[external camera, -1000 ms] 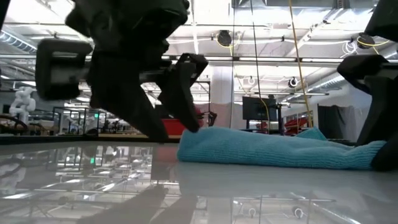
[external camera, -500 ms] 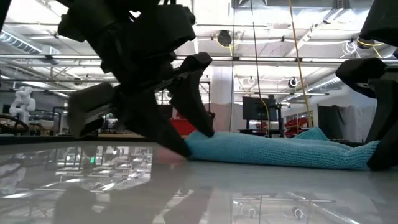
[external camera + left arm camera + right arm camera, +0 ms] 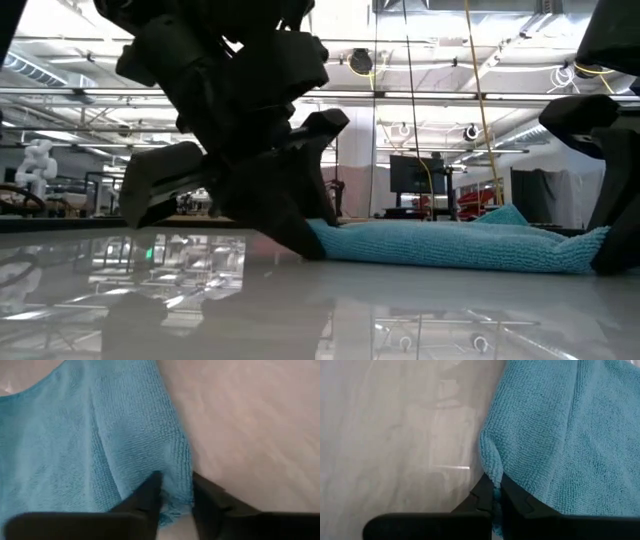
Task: Roll towel
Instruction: Roll the blue towel
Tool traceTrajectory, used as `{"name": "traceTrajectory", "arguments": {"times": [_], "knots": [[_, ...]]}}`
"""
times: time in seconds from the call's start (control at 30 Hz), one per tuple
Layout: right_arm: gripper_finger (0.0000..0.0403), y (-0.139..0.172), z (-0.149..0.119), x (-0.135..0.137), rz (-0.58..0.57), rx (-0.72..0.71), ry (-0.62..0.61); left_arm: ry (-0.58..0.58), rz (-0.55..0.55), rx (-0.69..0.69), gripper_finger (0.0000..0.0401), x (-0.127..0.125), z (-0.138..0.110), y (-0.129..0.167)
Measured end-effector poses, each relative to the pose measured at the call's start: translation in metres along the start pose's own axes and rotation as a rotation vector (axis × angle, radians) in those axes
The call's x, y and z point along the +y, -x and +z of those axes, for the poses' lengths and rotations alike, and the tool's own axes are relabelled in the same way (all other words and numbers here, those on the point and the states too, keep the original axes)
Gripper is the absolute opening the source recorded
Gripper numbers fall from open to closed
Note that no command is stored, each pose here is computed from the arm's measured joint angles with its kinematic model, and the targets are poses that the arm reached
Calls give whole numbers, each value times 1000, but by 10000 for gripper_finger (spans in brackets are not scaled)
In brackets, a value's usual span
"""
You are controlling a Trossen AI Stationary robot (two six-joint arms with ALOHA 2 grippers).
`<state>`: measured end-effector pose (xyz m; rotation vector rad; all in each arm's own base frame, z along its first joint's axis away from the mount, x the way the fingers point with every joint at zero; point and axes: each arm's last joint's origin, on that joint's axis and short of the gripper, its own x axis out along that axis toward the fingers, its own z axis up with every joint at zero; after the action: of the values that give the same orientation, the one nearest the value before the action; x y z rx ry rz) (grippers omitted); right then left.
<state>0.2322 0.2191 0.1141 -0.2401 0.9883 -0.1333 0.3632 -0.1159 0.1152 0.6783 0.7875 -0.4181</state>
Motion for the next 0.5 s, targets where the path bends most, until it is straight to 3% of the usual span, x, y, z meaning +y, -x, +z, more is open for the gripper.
{"name": "traceTrajectory", "arguments": {"times": [0.13, 0.27, 0.5], "knots": [[4, 3, 2, -1, 18, -1, -23, 36, -19, -15, 16, 6, -3, 1], [4, 10, 5, -4, 44, -6, -74, 192, -116, -69, 13, 18, -8, 4], [4, 24, 14, -7, 123, -26, -243, 543, -468, -192, 8, 38, -18, 10]]}}
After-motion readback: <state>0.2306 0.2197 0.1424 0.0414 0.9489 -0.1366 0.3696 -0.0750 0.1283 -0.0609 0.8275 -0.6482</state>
